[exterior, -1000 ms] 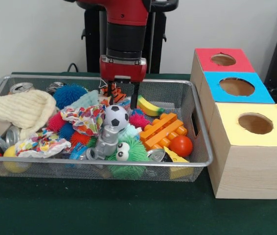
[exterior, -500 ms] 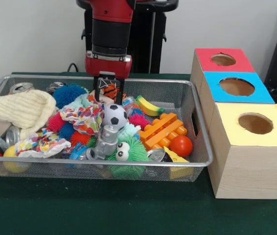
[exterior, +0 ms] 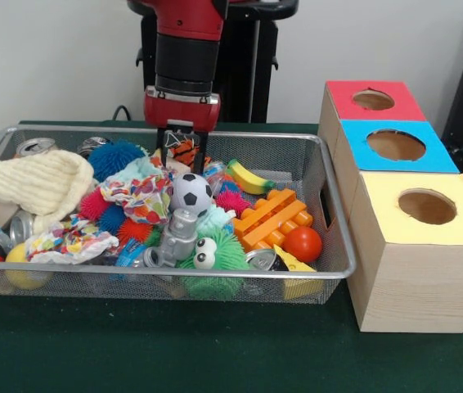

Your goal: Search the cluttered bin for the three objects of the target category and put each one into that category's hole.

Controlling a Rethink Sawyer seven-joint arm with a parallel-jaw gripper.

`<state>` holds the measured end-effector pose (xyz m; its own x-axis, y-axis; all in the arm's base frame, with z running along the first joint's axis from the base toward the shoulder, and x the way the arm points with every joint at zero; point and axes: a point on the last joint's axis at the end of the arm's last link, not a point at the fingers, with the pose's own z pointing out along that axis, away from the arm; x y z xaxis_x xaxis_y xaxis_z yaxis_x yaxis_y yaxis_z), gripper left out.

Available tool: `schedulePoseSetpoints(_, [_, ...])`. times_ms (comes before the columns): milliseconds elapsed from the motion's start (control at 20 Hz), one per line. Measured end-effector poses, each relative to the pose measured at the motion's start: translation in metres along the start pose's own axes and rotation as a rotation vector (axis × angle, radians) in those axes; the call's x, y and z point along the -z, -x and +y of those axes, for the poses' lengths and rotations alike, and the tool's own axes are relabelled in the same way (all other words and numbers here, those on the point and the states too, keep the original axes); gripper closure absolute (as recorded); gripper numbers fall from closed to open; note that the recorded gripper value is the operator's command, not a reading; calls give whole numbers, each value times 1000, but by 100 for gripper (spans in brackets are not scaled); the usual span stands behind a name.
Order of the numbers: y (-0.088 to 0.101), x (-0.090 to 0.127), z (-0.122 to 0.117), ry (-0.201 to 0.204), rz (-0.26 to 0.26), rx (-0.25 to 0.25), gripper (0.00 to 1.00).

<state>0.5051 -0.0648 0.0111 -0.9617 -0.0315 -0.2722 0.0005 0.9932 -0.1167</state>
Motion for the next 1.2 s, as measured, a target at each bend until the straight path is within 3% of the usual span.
schedulePoseSetpoints(250, [0,4,2,-13,3,0,0])
schedulePoseSetpoints(800, [14,30,-4,-29,-30,-58,0])
schedulePoseSetpoints(1200, [24,37,-3,-32,-47,-82,0])
